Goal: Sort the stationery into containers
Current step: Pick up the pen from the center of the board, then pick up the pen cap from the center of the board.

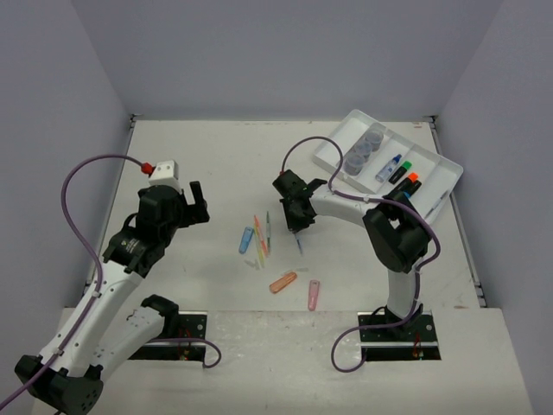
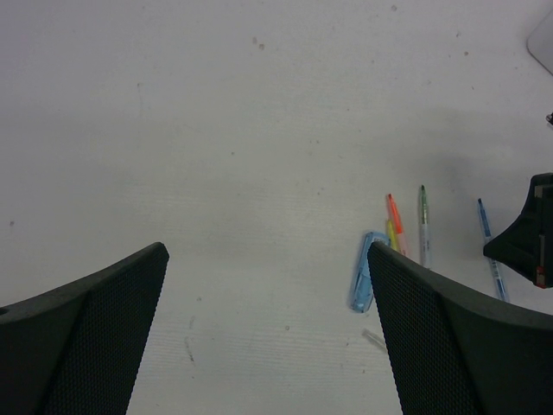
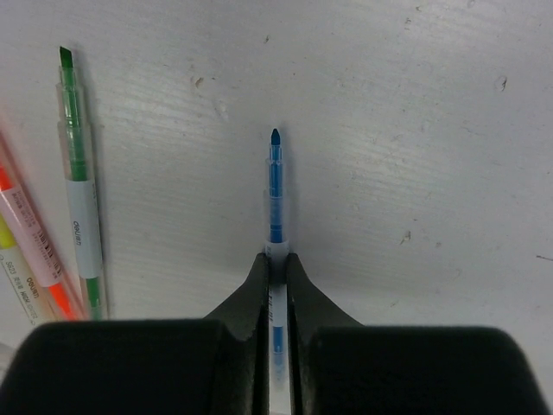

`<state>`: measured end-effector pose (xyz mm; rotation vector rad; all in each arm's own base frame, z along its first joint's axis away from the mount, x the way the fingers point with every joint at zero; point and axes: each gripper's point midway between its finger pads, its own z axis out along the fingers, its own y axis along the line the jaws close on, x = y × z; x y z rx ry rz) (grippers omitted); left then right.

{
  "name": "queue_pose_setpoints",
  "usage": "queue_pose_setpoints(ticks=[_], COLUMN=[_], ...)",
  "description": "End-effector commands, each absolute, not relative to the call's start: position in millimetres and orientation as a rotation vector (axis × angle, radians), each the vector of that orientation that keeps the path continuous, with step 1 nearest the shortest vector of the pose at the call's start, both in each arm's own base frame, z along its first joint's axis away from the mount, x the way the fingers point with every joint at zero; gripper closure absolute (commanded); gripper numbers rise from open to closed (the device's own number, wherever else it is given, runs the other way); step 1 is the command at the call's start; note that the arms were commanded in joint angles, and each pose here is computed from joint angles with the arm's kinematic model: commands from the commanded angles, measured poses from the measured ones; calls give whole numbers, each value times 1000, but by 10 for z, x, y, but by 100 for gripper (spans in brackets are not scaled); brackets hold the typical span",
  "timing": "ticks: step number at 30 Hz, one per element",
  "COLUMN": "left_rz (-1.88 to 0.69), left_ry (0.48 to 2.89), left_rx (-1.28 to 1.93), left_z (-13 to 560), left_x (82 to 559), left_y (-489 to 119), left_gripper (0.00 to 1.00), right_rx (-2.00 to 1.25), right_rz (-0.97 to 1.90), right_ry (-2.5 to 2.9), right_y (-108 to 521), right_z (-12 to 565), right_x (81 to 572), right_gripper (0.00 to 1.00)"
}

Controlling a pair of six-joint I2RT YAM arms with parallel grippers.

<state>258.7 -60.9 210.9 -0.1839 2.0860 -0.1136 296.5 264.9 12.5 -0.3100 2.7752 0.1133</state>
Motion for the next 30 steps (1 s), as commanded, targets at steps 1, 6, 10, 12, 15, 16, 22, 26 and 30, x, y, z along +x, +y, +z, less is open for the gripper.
queue_pose_setpoints(ticks=[1,6,10,12,15,16,22,26,30], left_rz=[-155,-336,-338,-251,-186,-149,22,225,209], left_ry=[2084,2178,2181,2164,2169,2192,2239,2275,2292], left_rx=[-209,-336,-458,-518,-521,-484,-715,-817,-861], left_z=[2152,1974,1802,1640,1450,1374,1185,1089,991], left_x=[2646,2626,2531,2456,2317,2195,2112,2020,2009], left_y=[-670,-943,-1189,-1371,-1765,-1863,-2088,-2065,-2093], left_gripper=[0,0,0,0,0,0,26,41,47], right_rx=[-332,-232,-114,-73,-41,-35,39,38,36], right_rz=[96,204,203,201,239,246,192,200,210], right_ry=[2750,2503,2376,2325,2288,2267,2182,2178,2177], right_y=[2642,2399,1888,1675,1611,1605,1368,1366,1377], right_z=[184,1244,1720,1836,1882,1917,2024,2037,2034], right_x=[2981,3407,3590,3579,3493,3493,3469,3461,3454], right_gripper=[100,100,100,100,100,100,100,100,100])
